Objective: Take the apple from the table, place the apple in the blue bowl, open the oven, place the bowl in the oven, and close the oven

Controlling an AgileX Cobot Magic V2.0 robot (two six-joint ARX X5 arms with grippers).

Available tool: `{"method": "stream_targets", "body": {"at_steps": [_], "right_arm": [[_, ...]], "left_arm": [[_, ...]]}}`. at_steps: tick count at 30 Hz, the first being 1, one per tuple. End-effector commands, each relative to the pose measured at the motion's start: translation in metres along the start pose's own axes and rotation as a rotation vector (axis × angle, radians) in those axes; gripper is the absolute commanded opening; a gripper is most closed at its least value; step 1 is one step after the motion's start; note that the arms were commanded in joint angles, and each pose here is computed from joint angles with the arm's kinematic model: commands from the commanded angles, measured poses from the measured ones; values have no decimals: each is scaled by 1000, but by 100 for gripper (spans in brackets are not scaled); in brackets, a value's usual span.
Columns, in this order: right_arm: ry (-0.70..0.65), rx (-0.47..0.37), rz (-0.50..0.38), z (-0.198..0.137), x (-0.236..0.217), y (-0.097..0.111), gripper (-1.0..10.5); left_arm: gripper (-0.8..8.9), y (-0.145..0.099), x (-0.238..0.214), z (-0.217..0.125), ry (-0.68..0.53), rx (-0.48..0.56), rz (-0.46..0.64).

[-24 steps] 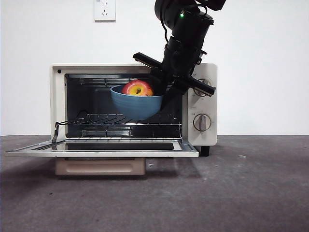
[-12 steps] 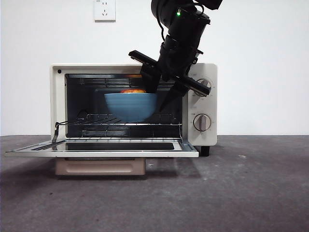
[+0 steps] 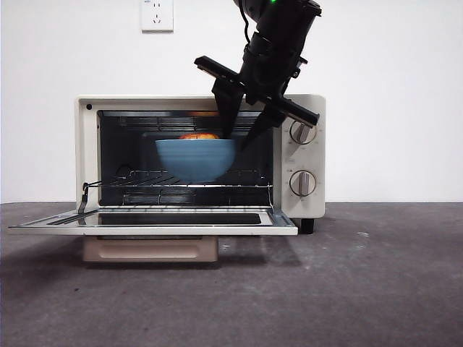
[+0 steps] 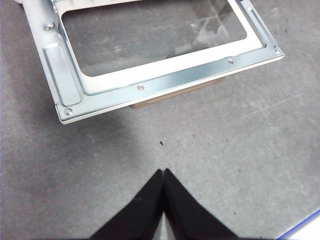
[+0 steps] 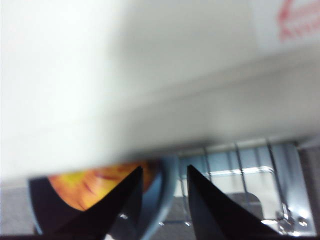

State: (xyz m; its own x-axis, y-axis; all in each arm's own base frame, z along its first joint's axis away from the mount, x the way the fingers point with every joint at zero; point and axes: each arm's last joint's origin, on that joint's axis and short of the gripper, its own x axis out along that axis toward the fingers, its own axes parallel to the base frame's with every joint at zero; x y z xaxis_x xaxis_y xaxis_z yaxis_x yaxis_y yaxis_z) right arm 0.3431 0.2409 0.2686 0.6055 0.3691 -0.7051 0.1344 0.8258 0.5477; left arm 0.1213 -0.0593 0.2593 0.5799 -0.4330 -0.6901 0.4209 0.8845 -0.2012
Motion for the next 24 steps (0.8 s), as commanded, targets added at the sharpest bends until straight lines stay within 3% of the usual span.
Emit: {"method": "stream_targets", "body": {"at_steps": [1,8,13,19,24], "right_arm": [[-10,-61,30,1,-12,10,142],[-69,-197,50,8,-53,15,156],[-102,-398,81,11,-97,18,157],[-70,-676,53,-2,-153,13,159],[-44,-770,49,-11,-191,4,165]], "left_arm": [[7,-1,0,2,-6,14,-1],[6,-1,0,7,-58,19,-7],[6,-1,1,13,-112,18,-12],[6,10,8,21,-150,-62,35],[6,32,17,28,-165,-151,98]]}}
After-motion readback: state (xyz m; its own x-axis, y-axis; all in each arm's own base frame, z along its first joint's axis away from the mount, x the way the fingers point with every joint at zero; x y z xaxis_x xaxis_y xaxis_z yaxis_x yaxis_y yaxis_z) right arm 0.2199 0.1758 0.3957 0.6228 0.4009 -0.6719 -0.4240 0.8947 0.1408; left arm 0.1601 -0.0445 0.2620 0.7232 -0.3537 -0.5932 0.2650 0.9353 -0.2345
